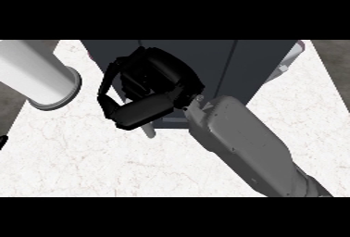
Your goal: Pick up the bottled water, place it into the cabinet and close the cabinet
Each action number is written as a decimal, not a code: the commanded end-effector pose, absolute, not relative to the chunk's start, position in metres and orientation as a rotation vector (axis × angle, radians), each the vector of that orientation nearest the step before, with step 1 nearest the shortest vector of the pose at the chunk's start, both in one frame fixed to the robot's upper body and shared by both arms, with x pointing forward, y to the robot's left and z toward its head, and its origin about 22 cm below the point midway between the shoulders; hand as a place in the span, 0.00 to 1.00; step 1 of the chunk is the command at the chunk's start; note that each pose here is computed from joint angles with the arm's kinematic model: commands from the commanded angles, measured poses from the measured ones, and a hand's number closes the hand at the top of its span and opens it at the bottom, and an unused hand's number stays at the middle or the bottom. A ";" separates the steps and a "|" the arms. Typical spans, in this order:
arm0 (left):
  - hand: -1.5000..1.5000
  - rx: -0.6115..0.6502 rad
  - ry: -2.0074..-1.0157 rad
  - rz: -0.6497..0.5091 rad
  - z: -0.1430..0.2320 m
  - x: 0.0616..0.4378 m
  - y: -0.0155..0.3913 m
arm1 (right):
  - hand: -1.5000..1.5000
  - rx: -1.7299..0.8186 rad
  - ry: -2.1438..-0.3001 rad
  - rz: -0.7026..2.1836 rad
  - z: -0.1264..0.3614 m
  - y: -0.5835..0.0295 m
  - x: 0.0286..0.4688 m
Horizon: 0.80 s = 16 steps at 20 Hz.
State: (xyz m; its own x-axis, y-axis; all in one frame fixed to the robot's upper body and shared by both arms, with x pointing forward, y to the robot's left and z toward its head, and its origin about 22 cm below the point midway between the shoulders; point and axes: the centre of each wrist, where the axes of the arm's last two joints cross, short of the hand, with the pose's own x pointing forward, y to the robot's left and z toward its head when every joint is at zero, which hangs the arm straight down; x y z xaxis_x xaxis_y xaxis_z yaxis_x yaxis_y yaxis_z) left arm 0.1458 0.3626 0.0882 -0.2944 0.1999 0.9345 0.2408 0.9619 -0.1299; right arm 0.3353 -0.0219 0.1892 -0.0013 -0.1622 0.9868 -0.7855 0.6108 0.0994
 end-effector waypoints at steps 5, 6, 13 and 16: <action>0.00 -0.294 -1.876 -0.060 0.088 0.138 0.351 | 1.00 0.562 -1.649 0.472 0.182 -0.066 0.376; 0.00 -0.317 -1.886 -0.047 0.089 0.149 0.362 | 1.00 0.553 -1.667 0.491 0.190 -0.052 0.373; 0.00 -0.342 -1.881 -0.081 0.089 0.140 0.350 | 1.00 0.484 -1.703 0.392 0.183 -0.089 0.399; 0.00 -0.350 -1.873 -0.062 0.088 0.147 0.351 | 0.00 0.450 -1.736 0.409 0.190 -0.072 0.395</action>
